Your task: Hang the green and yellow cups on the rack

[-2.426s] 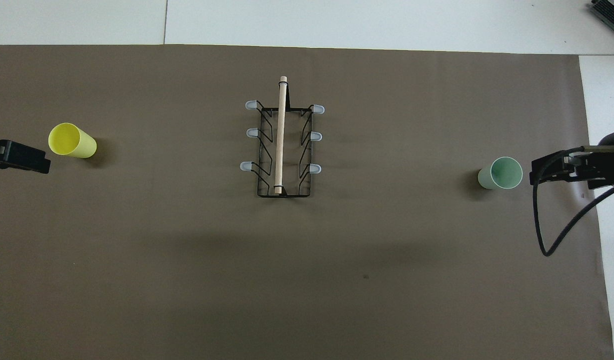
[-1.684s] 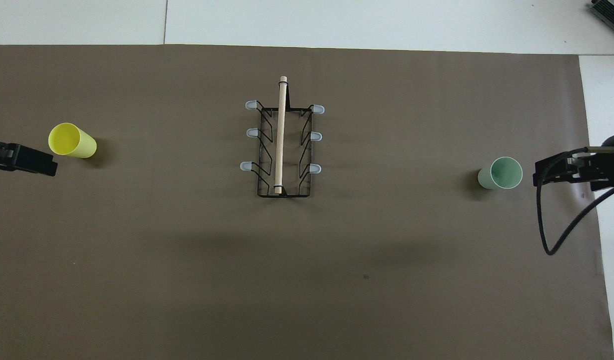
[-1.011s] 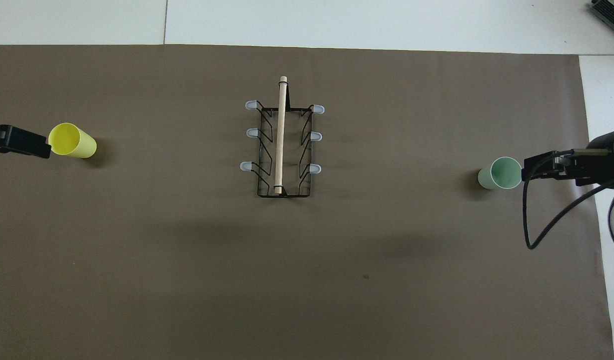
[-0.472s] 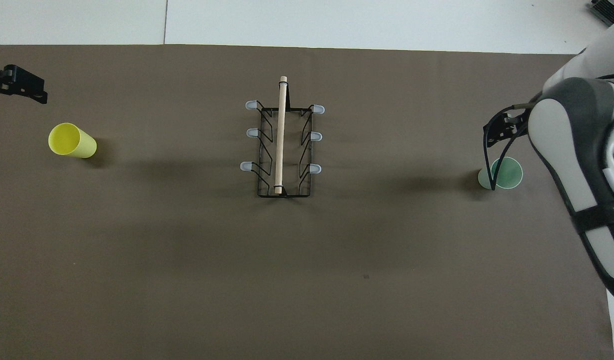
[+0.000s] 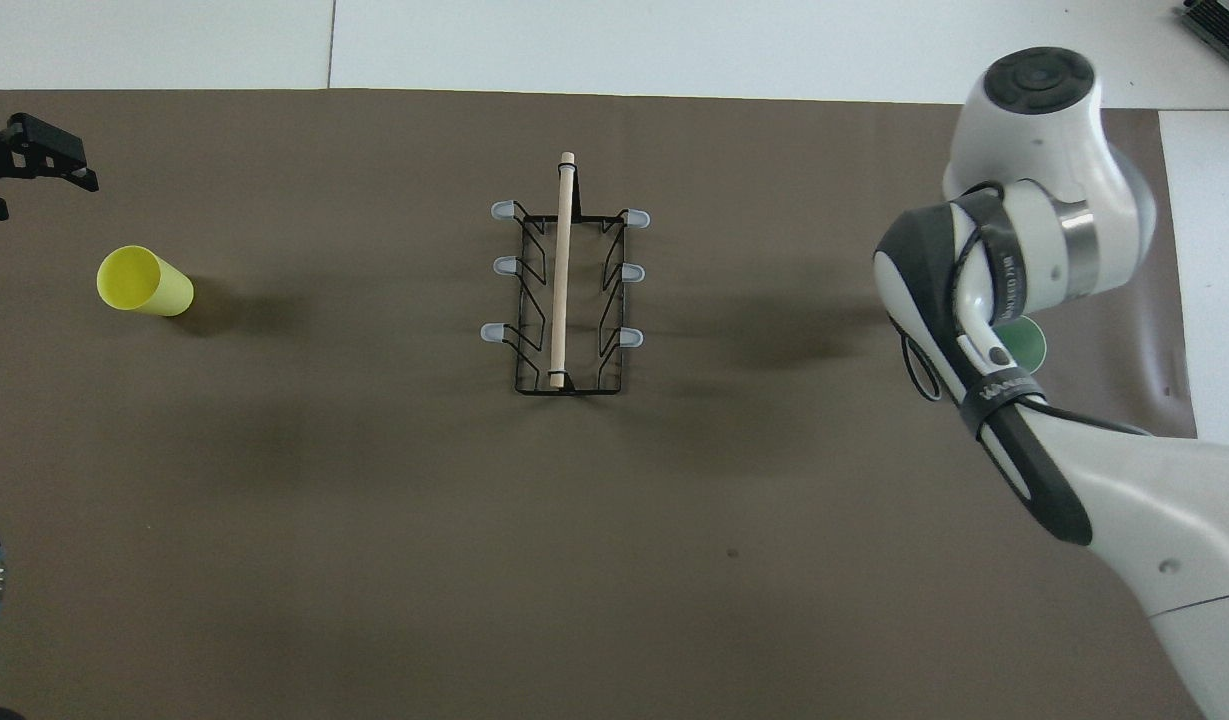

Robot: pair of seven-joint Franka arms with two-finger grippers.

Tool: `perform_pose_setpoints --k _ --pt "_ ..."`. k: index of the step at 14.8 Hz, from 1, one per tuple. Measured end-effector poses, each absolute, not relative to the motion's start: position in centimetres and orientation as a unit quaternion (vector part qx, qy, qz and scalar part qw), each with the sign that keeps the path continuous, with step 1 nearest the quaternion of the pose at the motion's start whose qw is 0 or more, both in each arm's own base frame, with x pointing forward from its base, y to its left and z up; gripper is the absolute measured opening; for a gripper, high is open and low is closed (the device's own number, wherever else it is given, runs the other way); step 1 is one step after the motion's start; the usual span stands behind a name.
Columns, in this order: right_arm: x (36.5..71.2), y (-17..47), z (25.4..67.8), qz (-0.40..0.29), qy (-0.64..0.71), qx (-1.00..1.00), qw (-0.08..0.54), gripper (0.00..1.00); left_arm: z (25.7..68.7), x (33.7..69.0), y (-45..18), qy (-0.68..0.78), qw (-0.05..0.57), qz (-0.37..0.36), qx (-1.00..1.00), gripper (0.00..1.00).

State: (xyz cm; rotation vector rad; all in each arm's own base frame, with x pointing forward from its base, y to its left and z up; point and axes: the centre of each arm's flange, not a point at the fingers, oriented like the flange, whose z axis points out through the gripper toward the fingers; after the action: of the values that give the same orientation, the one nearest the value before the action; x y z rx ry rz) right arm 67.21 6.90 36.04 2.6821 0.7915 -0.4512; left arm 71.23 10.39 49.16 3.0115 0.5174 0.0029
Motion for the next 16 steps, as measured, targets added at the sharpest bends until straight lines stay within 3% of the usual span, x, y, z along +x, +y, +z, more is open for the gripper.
perform_pose_setpoints --k 6,16 --pt "63.9 7.7 32.0 -0.235 0.486 0.805 0.244 1.00 45.0 71.7 14.2 0.360 0.065 -0.026 0.930 1.00" --pt "58.1 9.8 27.6 -0.304 0.647 0.606 0.349 1.00 37.3 71.1 23.7 0.667 0.182 -0.067 0.719 1.00"
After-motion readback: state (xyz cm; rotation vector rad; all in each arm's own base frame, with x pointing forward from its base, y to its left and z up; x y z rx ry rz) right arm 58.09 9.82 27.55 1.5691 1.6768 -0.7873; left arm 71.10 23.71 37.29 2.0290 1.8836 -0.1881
